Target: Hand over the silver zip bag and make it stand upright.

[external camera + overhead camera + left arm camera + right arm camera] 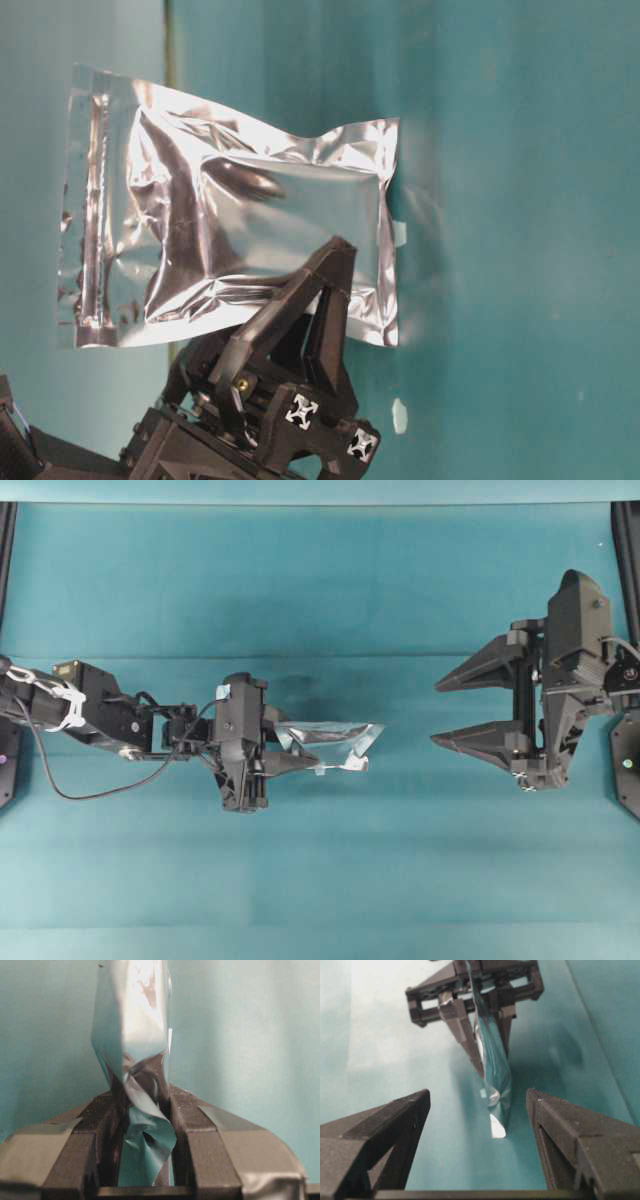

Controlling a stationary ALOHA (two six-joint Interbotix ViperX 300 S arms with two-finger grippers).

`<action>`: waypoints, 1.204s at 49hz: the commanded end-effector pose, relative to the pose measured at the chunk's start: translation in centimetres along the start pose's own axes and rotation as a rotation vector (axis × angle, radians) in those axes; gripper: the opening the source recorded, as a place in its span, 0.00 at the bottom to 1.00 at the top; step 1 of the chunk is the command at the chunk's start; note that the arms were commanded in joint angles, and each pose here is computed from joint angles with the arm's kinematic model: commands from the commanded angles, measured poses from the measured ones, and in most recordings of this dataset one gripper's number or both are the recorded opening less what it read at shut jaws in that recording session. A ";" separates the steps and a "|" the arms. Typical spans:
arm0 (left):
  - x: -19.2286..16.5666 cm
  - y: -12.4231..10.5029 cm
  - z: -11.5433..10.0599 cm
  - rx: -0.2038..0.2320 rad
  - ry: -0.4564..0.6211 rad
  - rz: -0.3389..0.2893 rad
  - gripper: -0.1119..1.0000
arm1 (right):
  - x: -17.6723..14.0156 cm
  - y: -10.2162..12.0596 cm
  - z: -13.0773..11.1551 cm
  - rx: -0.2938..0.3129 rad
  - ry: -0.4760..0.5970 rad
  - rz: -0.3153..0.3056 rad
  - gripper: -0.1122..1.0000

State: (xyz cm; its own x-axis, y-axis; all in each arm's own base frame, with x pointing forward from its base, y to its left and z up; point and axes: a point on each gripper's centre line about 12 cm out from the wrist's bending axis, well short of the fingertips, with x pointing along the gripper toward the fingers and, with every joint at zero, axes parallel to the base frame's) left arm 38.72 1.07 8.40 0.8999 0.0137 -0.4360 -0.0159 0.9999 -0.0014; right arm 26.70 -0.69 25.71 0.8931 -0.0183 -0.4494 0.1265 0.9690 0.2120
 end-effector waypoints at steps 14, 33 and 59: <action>0.2 -0.2 0.3 0.003 -0.008 -0.006 0.35 | -0.1 0.1 0.1 0.013 -0.012 0.004 0.87; 0.2 -0.3 0.3 0.003 -0.009 -0.008 0.35 | -0.1 0.1 0.1 0.013 -0.012 0.004 0.87; 0.1 -0.5 0.3 0.004 -0.008 -0.012 0.35 | -0.1 0.1 0.1 0.013 -0.012 0.004 0.87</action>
State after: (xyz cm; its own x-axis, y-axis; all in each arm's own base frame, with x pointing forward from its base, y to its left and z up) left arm 38.70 0.77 8.31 0.8979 0.0068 -0.4401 -0.0090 1.0000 -0.0028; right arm 26.54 -0.68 25.29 0.8883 -0.0180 -0.4590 0.1293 0.9686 0.2123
